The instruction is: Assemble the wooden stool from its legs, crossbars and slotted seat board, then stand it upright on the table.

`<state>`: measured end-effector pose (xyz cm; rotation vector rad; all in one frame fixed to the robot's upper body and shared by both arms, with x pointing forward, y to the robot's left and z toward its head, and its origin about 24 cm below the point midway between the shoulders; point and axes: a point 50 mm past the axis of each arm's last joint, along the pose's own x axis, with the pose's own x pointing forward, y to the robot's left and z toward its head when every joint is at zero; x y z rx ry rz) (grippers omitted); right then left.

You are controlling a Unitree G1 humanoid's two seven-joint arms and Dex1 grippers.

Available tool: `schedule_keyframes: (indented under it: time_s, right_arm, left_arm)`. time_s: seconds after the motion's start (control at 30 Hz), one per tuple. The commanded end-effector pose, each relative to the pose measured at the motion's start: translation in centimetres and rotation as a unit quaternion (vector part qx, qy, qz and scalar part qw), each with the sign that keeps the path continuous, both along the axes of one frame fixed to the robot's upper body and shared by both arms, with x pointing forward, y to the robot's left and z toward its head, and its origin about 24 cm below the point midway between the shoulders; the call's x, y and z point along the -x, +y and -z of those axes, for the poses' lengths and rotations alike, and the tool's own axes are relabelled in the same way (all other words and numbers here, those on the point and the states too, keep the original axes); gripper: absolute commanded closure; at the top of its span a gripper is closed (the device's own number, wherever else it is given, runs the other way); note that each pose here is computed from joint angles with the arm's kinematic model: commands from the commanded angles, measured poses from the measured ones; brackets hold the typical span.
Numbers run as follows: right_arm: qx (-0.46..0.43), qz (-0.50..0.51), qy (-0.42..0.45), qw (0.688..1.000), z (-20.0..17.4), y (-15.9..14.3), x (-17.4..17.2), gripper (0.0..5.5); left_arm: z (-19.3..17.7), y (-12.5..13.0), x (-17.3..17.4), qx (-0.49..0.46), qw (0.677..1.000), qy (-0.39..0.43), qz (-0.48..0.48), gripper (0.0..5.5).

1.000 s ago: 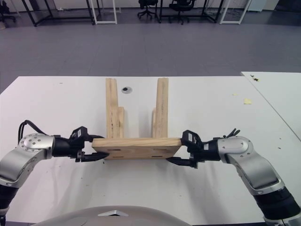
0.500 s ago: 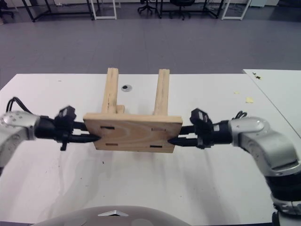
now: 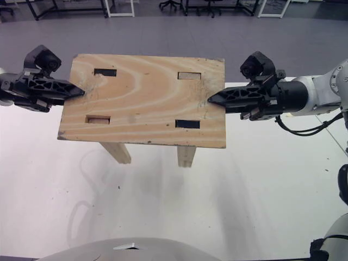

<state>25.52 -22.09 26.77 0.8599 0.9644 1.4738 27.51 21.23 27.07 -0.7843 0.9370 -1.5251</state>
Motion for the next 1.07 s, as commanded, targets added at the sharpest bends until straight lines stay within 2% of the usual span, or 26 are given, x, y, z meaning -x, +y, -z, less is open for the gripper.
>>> schedule_keyframes:
  time_s: [0.03,0.2,0.33,0.37,0.6,0.73,0.87,0.9,0.93,0.97,1.03,1.07]
  right_arm:
    - [-0.181,-0.143,0.097,0.968,-2.9,1.9,1.5,4.16]
    - [-0.145,-0.125,0.199,0.961,1.1,1.4,2.3,4.15]
    - [-0.074,-0.077,0.224,0.969,5.3,0.6,3.0,4.14]
    - [-0.063,-0.069,0.22,0.971,6.0,0.6,3.0,3.77]
    - [0.007,0.005,0.165,0.986,9.6,0.0,4.0,2.4]
    - [0.085,0.096,0.11,0.986,10.5,-2.6,4.7,1.69]
    - [0.066,0.271,0.012,0.96,8.4,-7.6,3.8,0.88]
    - [0.045,0.317,-0.035,0.947,7.7,-8.4,3.4,0.57]
    - [0.03,0.36,-0.079,0.929,7.6,-8.8,3.0,0.54]
    - [0.052,0.407,-0.13,0.902,8.9,-8.7,2.2,0.54]
    - [0.191,0.501,-0.242,0.809,13.7,-7.4,-0.3,0.54]
    - [0.252,0.542,-0.296,0.745,16.1,-6.9,-1.7,0.54]
  left_arm:
    - [-1.1,-1.9,1.5,0.077,0.989,0.074,0.102,4.19]
    - [1.8,-2.0,1.8,0.057,0.982,0.147,0.109,4.19]
    - [4.4,-1.9,2.1,-0.008,0.984,0.146,0.099,4.19]
    - [5.0,-1.8,2.2,-0.026,0.985,0.14,0.095,3.81]
    - [6.9,0.1,1.6,-0.09,0.992,0.089,0.02,2.59]
    - [5.9,3.6,1.8,-0.098,0.993,0.049,-0.051,1.95]
    - [3.7,8.5,1.9,-0.068,0.98,-0.048,-0.183,1.24]
    - [4.0,9.5,1.9,-0.061,0.97,-0.083,-0.219,0.93]
    - [5.2,10.4,1.4,-0.065,0.954,-0.122,-0.267,0.74]
    - [7.9,10.9,0.3,-0.114,0.919,-0.183,-0.33,0.69]
    - [13.9,10.9,-2.1,-0.259,0.782,-0.341,-0.452,0.69]
    - [15.8,9.6,-2.9,-0.291,0.72,-0.384,-0.5,0.69]
